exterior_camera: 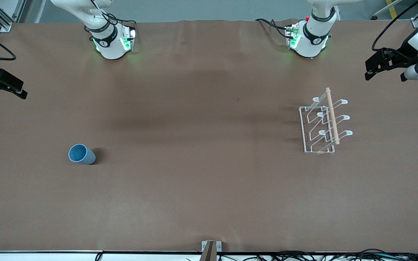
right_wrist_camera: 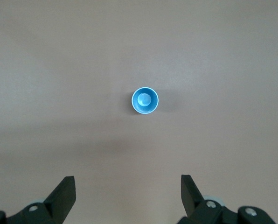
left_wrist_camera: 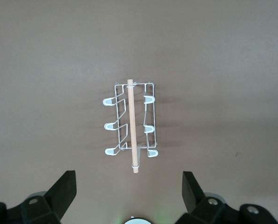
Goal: Hang cup on cup holder
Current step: 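Move the right gripper out toward the light blue cup, then lower the right gripper beside the blue cup and close on its rim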
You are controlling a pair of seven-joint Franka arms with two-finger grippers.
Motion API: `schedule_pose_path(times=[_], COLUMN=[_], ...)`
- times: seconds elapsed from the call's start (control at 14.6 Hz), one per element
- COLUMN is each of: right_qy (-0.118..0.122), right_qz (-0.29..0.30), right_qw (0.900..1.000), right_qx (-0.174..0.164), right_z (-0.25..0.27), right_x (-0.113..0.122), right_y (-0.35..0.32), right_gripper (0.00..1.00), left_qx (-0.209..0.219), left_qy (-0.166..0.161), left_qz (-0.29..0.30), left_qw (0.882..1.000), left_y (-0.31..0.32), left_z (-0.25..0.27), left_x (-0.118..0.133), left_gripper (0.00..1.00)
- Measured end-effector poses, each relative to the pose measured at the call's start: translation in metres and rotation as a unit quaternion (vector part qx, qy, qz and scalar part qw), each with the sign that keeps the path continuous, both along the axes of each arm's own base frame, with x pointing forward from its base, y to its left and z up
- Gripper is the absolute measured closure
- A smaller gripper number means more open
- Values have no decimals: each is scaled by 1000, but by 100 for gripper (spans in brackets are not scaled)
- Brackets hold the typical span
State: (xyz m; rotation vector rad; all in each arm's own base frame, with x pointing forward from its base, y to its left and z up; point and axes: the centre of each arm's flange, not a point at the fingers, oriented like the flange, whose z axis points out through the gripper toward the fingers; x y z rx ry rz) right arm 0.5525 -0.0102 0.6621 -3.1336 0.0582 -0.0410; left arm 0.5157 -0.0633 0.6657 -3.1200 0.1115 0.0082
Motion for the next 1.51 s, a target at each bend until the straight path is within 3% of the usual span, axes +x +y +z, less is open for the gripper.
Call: schedule_pose_path(times=[0.62, 0.89, 1.16, 1.51], right_qy=[5, -12, 34, 69], right_qz=[0, -2, 2, 0], right_qw=[1000, 1000, 999, 998], right_qx=[3, 3, 3, 4], right_z=[-13, -85, -201, -285], right_x=[6, 32, 53, 72], right_y=[1, 0, -4, -30], right_gripper=[4, 4, 4, 4], left_qx=[0, -1, -1, -11], left_qy=[0, 0, 0, 2], left_qz=[2, 3, 3, 2], left_qw=[1000, 1000, 1000, 1000], left_y=[2, 3, 3, 1], left_z=[0, 0, 0, 0], left_x=[0, 0, 0, 0], left_gripper=[0, 0, 0, 0])
